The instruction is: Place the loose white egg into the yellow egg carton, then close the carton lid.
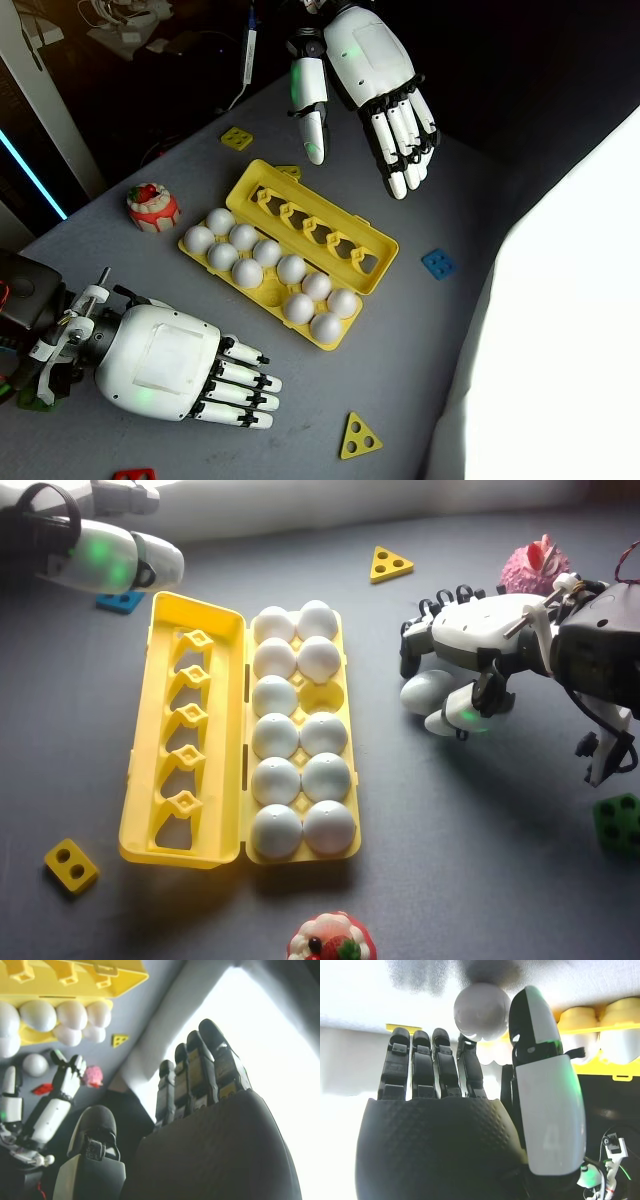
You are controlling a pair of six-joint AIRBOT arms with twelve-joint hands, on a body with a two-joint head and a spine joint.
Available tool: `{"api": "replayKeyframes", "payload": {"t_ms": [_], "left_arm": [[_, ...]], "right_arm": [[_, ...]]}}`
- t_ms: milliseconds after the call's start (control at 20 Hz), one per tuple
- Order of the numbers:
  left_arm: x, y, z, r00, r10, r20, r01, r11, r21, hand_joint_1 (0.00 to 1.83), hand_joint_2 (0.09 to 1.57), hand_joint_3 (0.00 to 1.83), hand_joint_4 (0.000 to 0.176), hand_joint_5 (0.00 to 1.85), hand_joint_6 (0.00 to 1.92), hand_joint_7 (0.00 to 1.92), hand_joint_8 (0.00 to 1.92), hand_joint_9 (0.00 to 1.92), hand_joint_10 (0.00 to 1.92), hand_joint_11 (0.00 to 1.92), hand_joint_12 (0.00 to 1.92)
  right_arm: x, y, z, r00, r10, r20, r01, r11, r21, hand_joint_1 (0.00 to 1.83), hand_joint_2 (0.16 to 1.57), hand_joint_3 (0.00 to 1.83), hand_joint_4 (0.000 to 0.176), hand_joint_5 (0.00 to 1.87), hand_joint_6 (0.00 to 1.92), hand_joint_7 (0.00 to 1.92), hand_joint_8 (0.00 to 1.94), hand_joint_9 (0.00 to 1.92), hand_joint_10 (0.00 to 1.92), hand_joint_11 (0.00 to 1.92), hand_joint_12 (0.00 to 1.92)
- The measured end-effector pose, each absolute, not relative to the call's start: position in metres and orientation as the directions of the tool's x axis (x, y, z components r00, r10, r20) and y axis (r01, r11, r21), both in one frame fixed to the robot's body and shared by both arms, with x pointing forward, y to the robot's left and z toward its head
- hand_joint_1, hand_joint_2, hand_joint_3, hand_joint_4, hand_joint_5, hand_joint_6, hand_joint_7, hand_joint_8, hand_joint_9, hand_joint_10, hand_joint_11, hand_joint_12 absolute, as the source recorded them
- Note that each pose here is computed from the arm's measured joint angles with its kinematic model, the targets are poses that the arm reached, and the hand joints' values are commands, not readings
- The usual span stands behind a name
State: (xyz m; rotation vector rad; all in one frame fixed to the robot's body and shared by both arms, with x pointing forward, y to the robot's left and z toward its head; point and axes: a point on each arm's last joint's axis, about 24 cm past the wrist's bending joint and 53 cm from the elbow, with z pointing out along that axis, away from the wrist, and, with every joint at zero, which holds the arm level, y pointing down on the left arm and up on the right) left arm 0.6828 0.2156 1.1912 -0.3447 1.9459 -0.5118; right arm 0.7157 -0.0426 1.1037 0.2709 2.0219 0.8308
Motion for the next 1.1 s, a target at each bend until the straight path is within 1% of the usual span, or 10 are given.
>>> {"api": "replayKeyframes", "payload": {"t_ms": [50,100,150,400,450,500,600,750,950,1100], "left_arm": [[0.683,0.216,1.191,-0.411,-0.457,-0.788,-0.011,0.867,-0.497,0.07,1.31,0.0,0.046,0.18,0.01,0.24,0.01,0.25,0.01,0.0,0.89],[0.683,0.217,1.191,-0.41,-0.458,-0.789,-0.015,0.868,-0.496,0.07,1.32,0.0,0.046,0.16,0.0,0.2,0.0,0.23,0.0,0.0,0.82],[0.683,0.218,1.19,-0.41,-0.458,-0.789,-0.02,0.869,-0.494,0.09,1.31,0.0,0.045,0.16,0.01,0.21,0.0,0.24,0.01,0.0,0.81],[0.678,0.221,1.188,-0.411,-0.46,-0.787,-0.042,0.872,-0.487,0.05,1.31,0.0,0.047,0.16,0.0,0.21,0.01,0.24,0.01,0.0,0.81],[0.677,0.222,1.188,-0.411,-0.46,-0.787,-0.045,0.872,-0.487,0.05,1.31,0.0,0.047,0.16,0.0,0.21,0.01,0.24,0.01,0.0,0.81],[0.675,0.222,1.187,-0.413,-0.462,-0.785,-0.048,0.872,-0.487,0.14,1.31,0.0,0.038,0.19,0.01,0.22,0.01,0.26,0.01,0.0,0.81],[0.675,0.223,1.186,-0.414,-0.467,-0.781,-0.058,0.87,-0.49,0.1,1.31,0.0,0.04,0.18,0.01,0.24,0.01,0.27,0.01,0.0,0.83],[0.673,0.229,1.185,-0.411,-0.472,-0.78,-0.074,0.87,-0.488,0.16,1.3,0.0,0.045,0.2,0.01,0.26,0.01,0.29,0.01,0.0,0.86],[0.673,0.229,1.186,-0.409,-0.475,-0.779,-0.076,0.869,-0.489,0.1,1.3,0.0,0.035,0.23,0.01,0.29,0.01,0.3,0.01,0.0,0.91],[0.673,0.23,1.186,-0.409,-0.475,-0.779,-0.078,0.869,-0.488,0.11,1.31,0.0,0.036,0.2,0.0,0.28,0.0,0.29,0.01,0.0,0.9]], "right_arm": [[0.716,-0.042,1.104,-0.567,0.485,-0.666,-0.124,0.749,0.651,1.05,1.2,0.01,0.0,0.71,1.23,0.25,0.04,0.05,0.02,0.0,0.0],[0.715,-0.042,1.104,-0.568,0.484,-0.666,-0.125,0.749,0.651,1.1,1.17,0.0,0.0,0.89,1.14,0.44,0.08,0.12,0.05,0.0,0.0],[0.716,-0.042,1.104,-0.567,0.484,-0.666,-0.125,0.749,0.651,1.12,1.16,0.0,0.0,0.91,1.11,0.49,0.07,0.15,0.07,0.0,0.0],[0.716,-0.042,1.106,-0.568,0.491,-0.661,-0.123,0.743,0.658,1.12,1.16,0.0,0.0,0.9,1.13,0.51,0.05,0.15,0.08,0.0,0.0],[0.716,-0.04,1.107,-0.572,0.5,-0.65,-0.12,0.733,0.669,1.12,1.16,0.0,0.0,0.9,1.13,0.51,0.05,0.15,0.08,0.0,0.0],[0.715,-0.039,1.108,-0.578,0.516,-0.632,-0.111,0.717,0.688,1.12,1.16,0.0,0.0,0.9,1.13,0.51,0.04,0.16,0.08,0.0,0.0],[0.716,-0.036,1.117,-0.585,0.573,-0.575,-0.089,0.659,0.747,1.13,1.15,0.0,0.0,0.92,1.1,0.52,0.04,0.16,0.09,0.0,0.0],[0.718,-0.032,1.139,-0.57,0.596,-0.566,-0.148,0.602,0.784,1.11,1.16,0.0,0.0,0.89,1.15,0.5,0.02,0.14,0.08,0.0,0.0],[0.718,-0.026,1.161,-0.523,0.614,-0.591,-0.232,0.565,0.792,1.11,1.16,0.0,0.0,0.9,1.13,0.5,0.01,0.14,0.09,0.0,0.0],[0.72,-0.028,1.167,-0.493,0.681,-0.542,-0.217,0.506,0.834,1.11,1.16,0.0,0.0,0.89,1.14,0.5,0.01,0.14,0.1,0.0,0.0]]}}
